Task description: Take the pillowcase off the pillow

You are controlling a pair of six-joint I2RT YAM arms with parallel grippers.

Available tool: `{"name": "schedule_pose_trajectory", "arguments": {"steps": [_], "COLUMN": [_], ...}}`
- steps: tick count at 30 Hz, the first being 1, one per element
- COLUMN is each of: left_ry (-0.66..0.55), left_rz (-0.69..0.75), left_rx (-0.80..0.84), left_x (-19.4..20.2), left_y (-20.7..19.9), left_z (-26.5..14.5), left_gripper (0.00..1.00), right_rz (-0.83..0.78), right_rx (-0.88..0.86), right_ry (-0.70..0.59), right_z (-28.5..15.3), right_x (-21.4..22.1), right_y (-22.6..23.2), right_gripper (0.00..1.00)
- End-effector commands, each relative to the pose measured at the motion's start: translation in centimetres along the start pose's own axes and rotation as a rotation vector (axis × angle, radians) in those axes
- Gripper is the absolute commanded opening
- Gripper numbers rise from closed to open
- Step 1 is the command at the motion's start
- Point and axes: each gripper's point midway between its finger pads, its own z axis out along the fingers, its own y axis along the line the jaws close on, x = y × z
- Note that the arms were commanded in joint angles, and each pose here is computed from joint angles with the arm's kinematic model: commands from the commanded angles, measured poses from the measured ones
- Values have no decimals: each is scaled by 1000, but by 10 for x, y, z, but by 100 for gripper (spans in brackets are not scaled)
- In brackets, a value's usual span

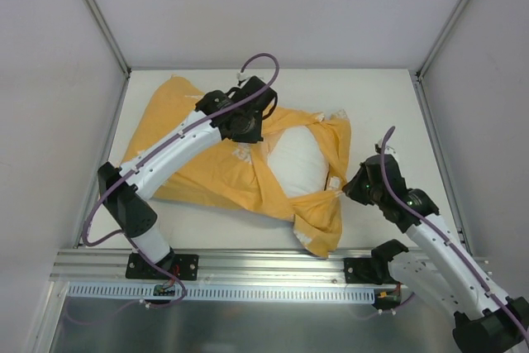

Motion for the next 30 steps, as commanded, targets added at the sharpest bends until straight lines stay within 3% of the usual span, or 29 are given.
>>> {"name": "schedule_pose_trajectory", "arguments": {"steps": [1,6,12,15,16,17,19,24,30], "left_ry": [-83,-92,-92,-123,-164,-172,-239,-205,-133], "left_rz": [-126,-217,-229,-176,-154,-81,-35,176,325], "left_rx": [25,15,34,83,101,120,124,147,214], "left_x": [-21,-19,-20,-31,-40,-36,-49,-23,14], "left_y": [31,60,57,41,33,16,-1,-77,-148], "left_z": [-34,-35,-37,-49,-61,-67,-87,-95,-72], "left_gripper": [0,0,0,44,69,77,80,77,75], "right_rz": [-6,69,84,75,75,74,69,58,84], "right_rx": [150,146,34,27,21,21,26,29,21], "right_ry": [-33,70,107,111,113,107,97,69,63], "right_z": [-12,2,8,8,8,8,7,5,4], "right_x": [-10,13,36,41,41,40,37,27,26], "right_y": [-35,-40,-17,-13,-12,-11,-12,-9,-10], "right_gripper": [1,1,1,1,1,1,1,1,1]}}
